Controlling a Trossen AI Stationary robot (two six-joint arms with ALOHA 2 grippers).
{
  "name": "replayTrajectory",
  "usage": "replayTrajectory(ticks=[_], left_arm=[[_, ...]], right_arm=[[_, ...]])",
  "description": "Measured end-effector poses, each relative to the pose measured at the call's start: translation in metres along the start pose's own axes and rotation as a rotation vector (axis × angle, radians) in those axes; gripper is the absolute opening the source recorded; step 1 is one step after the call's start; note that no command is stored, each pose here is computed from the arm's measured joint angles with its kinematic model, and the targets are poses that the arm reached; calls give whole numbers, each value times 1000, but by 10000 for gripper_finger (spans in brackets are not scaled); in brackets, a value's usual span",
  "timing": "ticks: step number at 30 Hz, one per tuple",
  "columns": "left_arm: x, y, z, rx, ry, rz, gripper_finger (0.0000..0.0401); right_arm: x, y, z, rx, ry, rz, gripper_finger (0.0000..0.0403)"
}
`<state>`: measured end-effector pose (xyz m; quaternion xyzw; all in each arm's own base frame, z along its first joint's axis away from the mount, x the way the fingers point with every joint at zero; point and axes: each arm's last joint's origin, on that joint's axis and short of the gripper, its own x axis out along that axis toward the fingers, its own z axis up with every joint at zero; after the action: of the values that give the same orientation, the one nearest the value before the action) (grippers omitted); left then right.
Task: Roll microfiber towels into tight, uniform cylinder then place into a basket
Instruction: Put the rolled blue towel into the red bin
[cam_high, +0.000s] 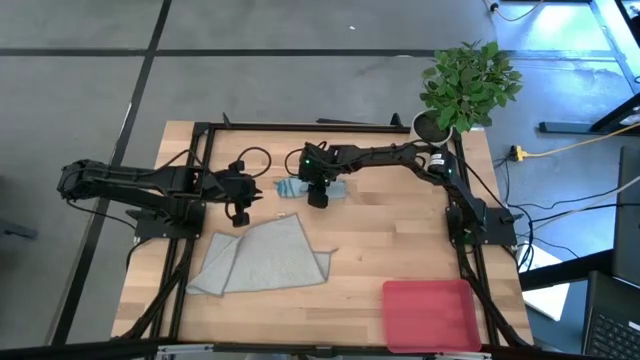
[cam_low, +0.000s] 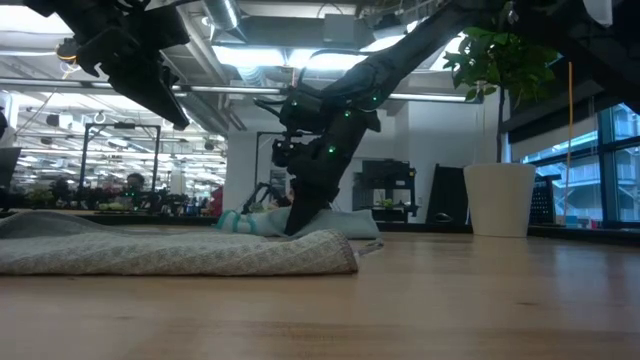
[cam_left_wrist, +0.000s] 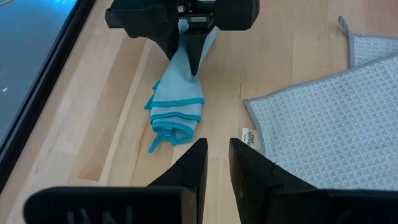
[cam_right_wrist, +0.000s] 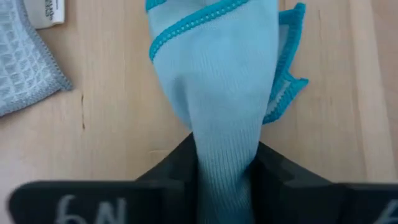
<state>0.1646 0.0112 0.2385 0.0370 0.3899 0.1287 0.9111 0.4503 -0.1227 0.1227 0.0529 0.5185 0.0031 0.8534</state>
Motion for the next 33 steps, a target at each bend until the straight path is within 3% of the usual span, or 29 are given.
replayTrajectory(ticks=[5,13,33], left_arm=[[0,0,0,0,0,0,56],[0,0,0,0,0,0,56],[0,0,0,-1,-4,0,56]], right_arm=[[-2,1,1,-3,-11,-1,68],[-18,4,4,-6,-13,-2,63],[-127,34,12,-82,-5,-51,59]])
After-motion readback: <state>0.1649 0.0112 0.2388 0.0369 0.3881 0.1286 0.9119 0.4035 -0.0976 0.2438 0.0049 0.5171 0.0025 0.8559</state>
